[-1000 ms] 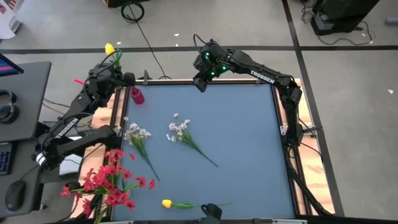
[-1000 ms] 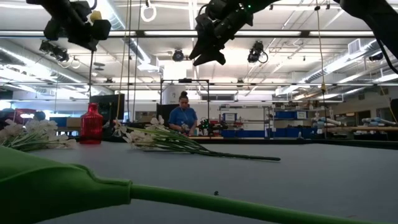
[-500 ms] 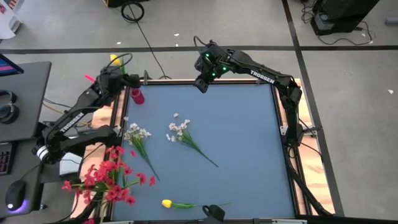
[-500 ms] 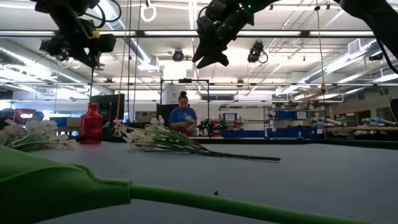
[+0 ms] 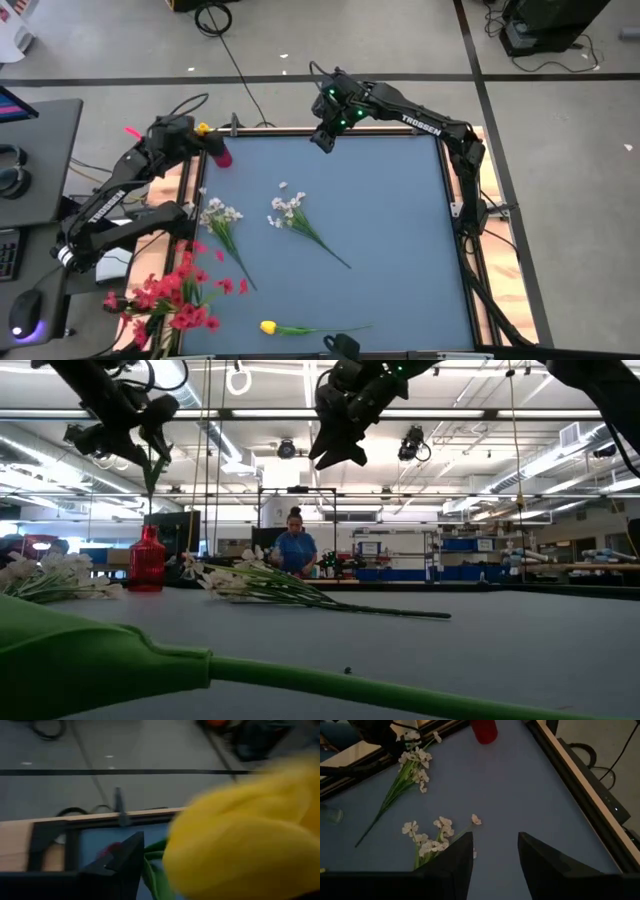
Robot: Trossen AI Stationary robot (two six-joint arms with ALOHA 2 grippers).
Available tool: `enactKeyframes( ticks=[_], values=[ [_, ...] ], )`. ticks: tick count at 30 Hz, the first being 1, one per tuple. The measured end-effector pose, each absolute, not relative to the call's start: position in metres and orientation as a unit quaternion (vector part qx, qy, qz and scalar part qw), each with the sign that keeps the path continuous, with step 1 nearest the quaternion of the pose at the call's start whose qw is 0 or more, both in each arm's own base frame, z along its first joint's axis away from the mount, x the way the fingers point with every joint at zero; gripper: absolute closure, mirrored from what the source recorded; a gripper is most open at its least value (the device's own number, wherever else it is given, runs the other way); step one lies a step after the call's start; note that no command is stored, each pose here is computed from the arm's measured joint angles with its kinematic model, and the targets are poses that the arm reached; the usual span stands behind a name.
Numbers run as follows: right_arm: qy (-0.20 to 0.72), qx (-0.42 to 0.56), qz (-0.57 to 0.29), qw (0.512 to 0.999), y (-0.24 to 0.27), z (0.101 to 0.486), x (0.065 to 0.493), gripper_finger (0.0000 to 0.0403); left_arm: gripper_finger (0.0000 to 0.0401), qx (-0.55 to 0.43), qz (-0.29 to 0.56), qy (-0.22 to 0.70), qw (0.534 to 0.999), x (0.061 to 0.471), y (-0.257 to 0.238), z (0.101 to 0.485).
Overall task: Sort flowers into vase by color
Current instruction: Put the top yellow flower into the pink vase, then put the right white flowers into the pink vase
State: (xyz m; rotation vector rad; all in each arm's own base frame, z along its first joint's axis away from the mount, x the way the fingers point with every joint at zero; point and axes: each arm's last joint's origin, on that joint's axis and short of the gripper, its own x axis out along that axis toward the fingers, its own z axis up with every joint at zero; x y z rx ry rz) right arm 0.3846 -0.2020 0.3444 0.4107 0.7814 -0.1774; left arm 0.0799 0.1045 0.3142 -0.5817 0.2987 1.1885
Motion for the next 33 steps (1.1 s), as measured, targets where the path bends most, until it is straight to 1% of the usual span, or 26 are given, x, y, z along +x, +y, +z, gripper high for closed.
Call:
enactKeyframes(
  ticks=[3,8,12,15,20,23,29,33],
  values=[
    [0.378,0.198,-0.082,0.900,-0.200,0.344,0.386,0.0239,0.0186,-0.275,0.529,0.131,0.793,0.075,0.096,0.324],
    [0.377,0.214,-0.064,0.899,-0.195,0.344,0.388,0.0239,0.0186,-0.248,0.523,0.151,0.801,0.063,0.083,0.353],
    [0.379,0.222,-0.072,0.895,-0.190,0.344,0.390,0.0239,0.0186,-0.236,0.537,0.159,0.794,0.054,0.073,0.371],
    [0.385,0.232,-0.079,0.890,-0.186,0.343,0.391,0.0239,0.0186,-0.227,0.548,0.147,0.791,0.046,0.065,0.388],
    [0.409,0.243,-0.075,0.877,-0.177,0.340,0.391,0.0239,0.0186,-0.204,0.547,0.115,0.804,0.035,0.052,0.420],
    [0.433,0.247,-0.067,0.864,-0.169,0.337,0.390,0.0239,0.0186,-0.197,0.541,0.112,0.810,0.033,0.050,0.433],
    [0.480,0.237,-0.054,0.843,-0.153,0.321,0.390,0.0239,0.0186,-0.218,0.464,0.117,0.850,0.045,0.056,0.445],
    [0.502,0.239,-0.044,0.830,-0.142,0.307,0.389,0.0239,0.0187,-0.235,0.363,0.100,0.896,0.064,0.063,0.452]
  ],
)
